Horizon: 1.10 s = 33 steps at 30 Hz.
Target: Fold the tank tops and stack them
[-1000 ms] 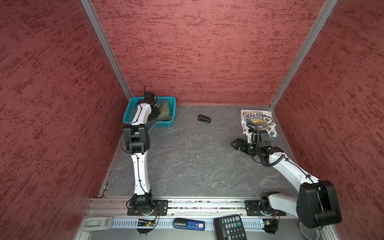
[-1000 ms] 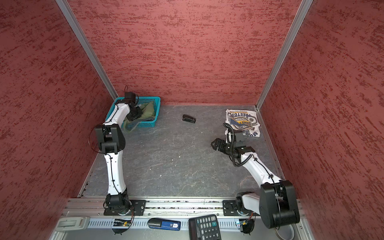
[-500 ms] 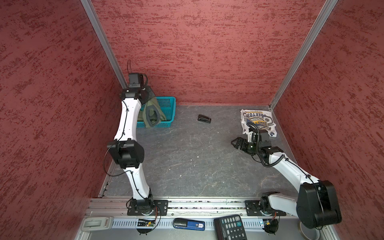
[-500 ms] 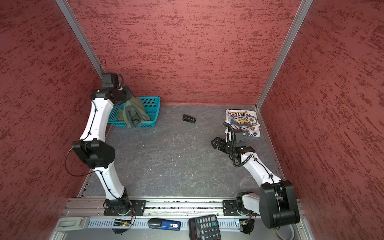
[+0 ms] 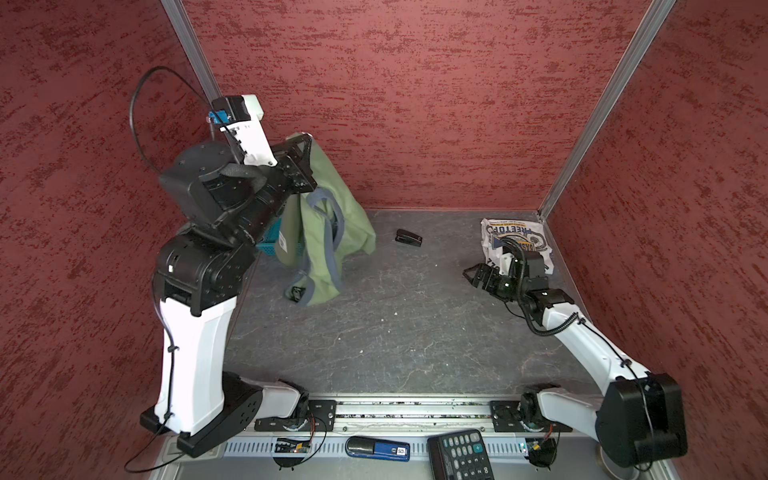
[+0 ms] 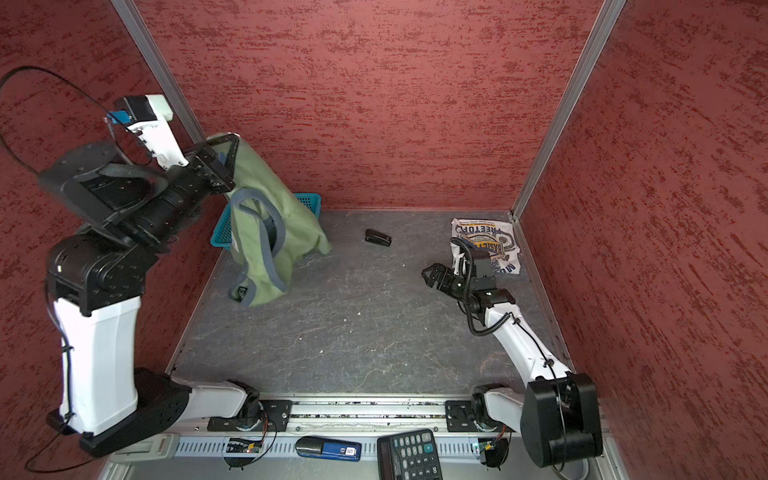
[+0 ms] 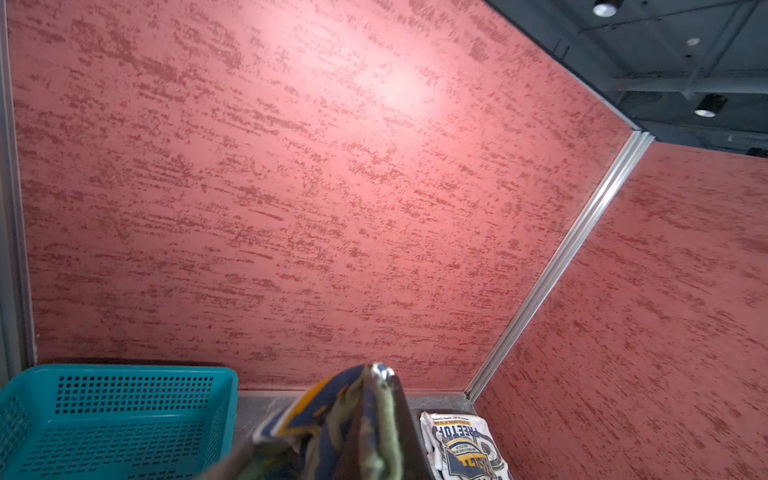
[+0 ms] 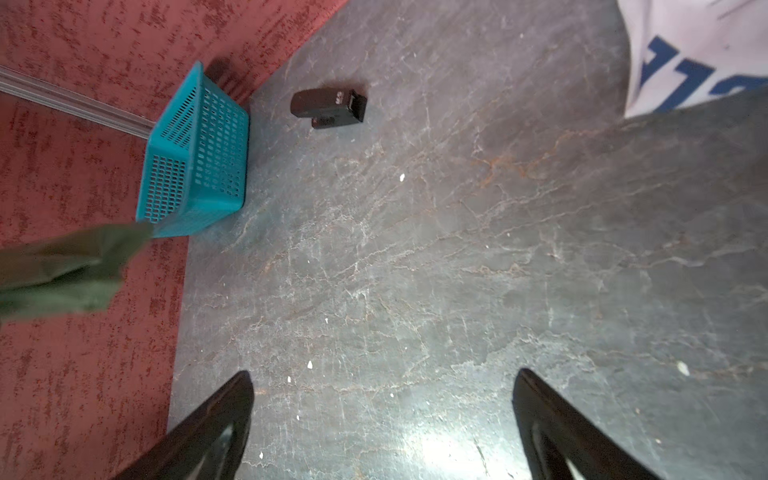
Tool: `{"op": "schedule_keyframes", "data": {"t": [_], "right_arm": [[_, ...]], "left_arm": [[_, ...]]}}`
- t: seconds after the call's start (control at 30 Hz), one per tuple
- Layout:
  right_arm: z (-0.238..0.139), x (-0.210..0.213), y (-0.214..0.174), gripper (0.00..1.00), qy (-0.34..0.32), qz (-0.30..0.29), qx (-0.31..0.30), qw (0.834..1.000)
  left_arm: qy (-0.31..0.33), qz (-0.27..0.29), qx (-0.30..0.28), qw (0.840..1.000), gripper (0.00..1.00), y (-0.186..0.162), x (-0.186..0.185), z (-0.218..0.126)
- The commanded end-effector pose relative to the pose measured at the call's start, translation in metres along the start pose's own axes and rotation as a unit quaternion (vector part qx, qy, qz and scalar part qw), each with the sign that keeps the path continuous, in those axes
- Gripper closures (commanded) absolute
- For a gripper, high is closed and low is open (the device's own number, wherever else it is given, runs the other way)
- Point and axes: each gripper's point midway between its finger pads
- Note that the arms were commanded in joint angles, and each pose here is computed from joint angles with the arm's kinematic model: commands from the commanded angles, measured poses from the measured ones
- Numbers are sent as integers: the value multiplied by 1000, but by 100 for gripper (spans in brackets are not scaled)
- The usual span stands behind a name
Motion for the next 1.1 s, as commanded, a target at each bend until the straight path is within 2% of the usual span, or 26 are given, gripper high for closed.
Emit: {"op": "schedule_keyframes", "data": {"t": [0.0, 0.13, 0.2, 0.27, 0.33, 0.37, 0.4, 0.43, 0.47, 0.5, 0.6, 0.7, 0.8, 0.93, 1.07], "right_arm": [[-13, 15, 15, 2, 12, -8, -21, 1000], [-18, 17, 17, 2, 10, -10, -24, 1000], [-18, 16, 16, 2, 7, -11, -22, 1000], [-18, 14, 14, 2, 4, -11, -19, 1000], [-14, 10, 8, 2, 1, -7, -11, 1000], [-11, 9, 6, 3, 0, -5, -8, 1000], [-7, 9, 2, 3, -1, -7, -1, 1000], [-3, 8, -2, 3, -4, -10, 6, 1000], [1, 9, -7, 3, -7, -14, 15, 1000], [6, 10, -12, 3, -9, -18, 24, 999], [20, 13, -28, 3, -17, -33, 53, 998], [30, 14, -44, 4, -34, -51, 77, 995], [39, 17, -59, 4, -43, -69, 95, 992], [52, 22, -79, 5, -55, -87, 122, 987], [64, 25, -93, 6, -65, -100, 143, 982]], "left_arm": [[23, 20, 44, 999, 100, -34, 6, 12], [-1, -26, 139, 990, 100, -112, 10, 29], [1, -60, 194, 979, 97, -165, 25, 36], [33, -84, 221, 971, 95, -207, 53, 39], [80, -101, 253, 959, 88, -253, 93, 40], [120, -117, 271, 948, 82, -274, 123, 39], [171, -135, 295, 930, 67, -299, 158, 34], [217, -154, 309, 913, 50, -313, 191, 27], [276, -165, 319, 892, 38, -324, 225, 15], [333, -149, 322, 874, 29, -328, 251, -2], [397, -38, 304, 865, 8, -317, 262, -36], [374, -44, 337, 863, 7, -332, 249, -58], [344, -68, 396, 849, 10, -374, 232, -78], [357, -79, 467, 805, 14, -432, 225, -105], [366, -81, 503, 778, 20, -477, 225, -110]]}}
Point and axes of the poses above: each gripper's point midway between its finger pads, its own z axis out along the fingers, its own x axis along the line the jaws close on, y = z × x, and after that the axes turned 11 degrees about -z, right-handed
